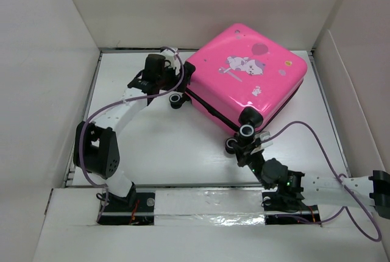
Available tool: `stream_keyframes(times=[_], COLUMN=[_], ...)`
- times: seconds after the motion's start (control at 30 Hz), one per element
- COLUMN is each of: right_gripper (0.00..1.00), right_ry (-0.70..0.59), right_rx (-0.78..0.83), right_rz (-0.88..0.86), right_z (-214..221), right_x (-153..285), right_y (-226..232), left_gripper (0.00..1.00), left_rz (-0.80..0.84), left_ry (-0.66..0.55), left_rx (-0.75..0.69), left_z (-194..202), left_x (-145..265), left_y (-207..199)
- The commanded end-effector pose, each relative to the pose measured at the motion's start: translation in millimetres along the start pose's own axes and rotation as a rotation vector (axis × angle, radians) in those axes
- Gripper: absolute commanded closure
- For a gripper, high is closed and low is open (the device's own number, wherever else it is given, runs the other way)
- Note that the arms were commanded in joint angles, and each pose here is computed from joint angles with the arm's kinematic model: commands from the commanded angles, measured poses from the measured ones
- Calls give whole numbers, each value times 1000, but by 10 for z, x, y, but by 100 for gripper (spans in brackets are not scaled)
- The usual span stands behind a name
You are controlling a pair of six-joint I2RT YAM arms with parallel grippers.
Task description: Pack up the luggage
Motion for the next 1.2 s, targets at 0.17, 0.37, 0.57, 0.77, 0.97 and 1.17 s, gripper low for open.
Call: stream_keyframes(times=[0.17, 0.37, 0.57, 0.77, 0.97, 1.17], right_gripper=[100, 100, 89, 25, 5, 0], right_ry=[-92, -78, -4, 75, 22, 34], right_rx=[-112, -112, -114, -79, -60, 26], right_rz=[-28, -3, 82, -136, 114, 477], right_z=[-329, -374, -542, -1043, -1506, -1781], right_x=[-64, -71, 10, 180, 303, 347], right_y=[143, 136, -30, 130, -275, -902], left_gripper=[32, 95, 100, 100, 100, 100], left_rz=[90, 154, 171, 176, -1, 45], left_ry=[-103, -116, -105, -106, -194, -237], left_rx=[-43, -36, 50, 253, 344, 375], left_z=[-336, -387, -36, 238, 830, 1196], left_x=[-25, -57, -79, -71, 215, 670], left_y=[-187, -317, -276, -445, -560, -701])
Point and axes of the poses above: each gripper's point midway between its finger pads, its own x axis back along the fingers, its own y axis along the line the jaws close on, z = x × y, the point moved 6 cm from there along x, back along the fingers, and after that the axes turned 6 degrees about x, right-handed, at the moved point
